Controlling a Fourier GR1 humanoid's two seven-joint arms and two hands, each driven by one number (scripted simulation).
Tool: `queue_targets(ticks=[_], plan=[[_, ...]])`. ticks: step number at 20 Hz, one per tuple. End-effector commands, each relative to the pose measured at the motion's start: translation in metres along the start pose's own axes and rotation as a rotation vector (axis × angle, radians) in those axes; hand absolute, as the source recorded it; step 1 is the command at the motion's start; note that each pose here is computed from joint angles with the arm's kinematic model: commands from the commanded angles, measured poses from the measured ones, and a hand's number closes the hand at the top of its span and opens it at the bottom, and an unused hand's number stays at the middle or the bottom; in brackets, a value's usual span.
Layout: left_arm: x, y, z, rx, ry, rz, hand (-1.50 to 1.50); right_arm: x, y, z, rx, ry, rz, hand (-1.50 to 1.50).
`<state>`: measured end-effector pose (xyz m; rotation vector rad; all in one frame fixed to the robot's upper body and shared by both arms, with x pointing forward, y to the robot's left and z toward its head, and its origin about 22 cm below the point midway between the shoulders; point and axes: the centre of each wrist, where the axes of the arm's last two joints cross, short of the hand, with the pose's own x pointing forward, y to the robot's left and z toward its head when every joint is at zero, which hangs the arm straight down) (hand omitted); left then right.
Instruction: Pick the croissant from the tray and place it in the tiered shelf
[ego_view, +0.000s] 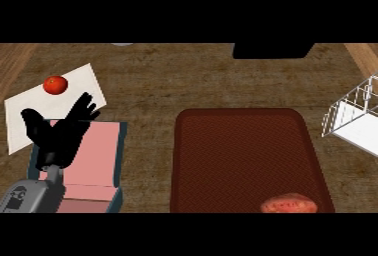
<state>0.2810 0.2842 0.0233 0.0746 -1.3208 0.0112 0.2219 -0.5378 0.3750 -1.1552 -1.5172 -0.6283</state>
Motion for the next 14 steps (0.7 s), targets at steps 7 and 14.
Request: queue_targets(ticks=[7,14], plan=[[-0.051,0.027,0.023,0.058,0.207,0.025,0.0,-0.007,-0.093,-0.014,-0.174,0.1,-0.127,-1.5],[-0.053,0.017,0.025,0.074,0.216,0.012,0.0,-0.042,-0.145,-0.017,-0.109,0.082,-0.159,-1.5]])
